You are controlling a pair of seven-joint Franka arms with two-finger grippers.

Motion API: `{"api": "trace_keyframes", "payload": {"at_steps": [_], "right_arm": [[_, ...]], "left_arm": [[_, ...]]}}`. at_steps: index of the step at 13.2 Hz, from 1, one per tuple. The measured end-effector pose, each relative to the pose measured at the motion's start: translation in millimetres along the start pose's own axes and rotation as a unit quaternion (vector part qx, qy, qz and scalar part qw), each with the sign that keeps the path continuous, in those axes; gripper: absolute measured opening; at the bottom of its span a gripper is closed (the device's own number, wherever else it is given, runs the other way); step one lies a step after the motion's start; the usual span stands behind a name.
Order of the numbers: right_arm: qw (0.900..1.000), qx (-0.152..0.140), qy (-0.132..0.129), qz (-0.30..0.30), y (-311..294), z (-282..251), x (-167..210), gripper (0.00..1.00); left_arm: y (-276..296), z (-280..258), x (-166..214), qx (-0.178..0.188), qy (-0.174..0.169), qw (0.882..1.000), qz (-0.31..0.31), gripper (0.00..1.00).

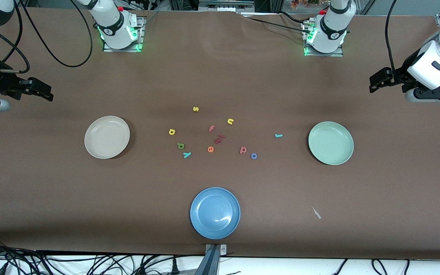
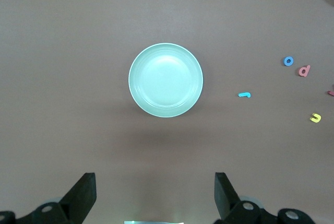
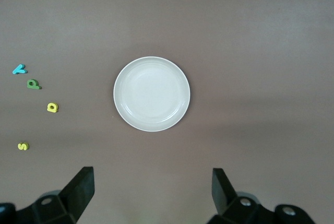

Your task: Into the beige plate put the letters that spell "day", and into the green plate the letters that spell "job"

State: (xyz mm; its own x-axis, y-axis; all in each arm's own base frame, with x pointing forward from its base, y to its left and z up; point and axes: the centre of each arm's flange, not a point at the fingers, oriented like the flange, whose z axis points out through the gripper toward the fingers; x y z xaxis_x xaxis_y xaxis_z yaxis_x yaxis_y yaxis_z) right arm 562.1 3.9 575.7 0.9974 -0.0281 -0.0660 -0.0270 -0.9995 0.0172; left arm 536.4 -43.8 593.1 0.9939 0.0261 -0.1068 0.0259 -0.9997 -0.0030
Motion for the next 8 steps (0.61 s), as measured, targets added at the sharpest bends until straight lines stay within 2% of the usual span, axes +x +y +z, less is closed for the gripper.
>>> {"api": "trace_keyframes", "payload": {"at_steps": [8], "right_arm": [[1.0,0.0,0.0,0.001,1.5,0.1,0.0,1.0]], "left_arm": [[2.1,-3.1,1.8,0.0,0.004,1.0,0.002,1.0]]}}
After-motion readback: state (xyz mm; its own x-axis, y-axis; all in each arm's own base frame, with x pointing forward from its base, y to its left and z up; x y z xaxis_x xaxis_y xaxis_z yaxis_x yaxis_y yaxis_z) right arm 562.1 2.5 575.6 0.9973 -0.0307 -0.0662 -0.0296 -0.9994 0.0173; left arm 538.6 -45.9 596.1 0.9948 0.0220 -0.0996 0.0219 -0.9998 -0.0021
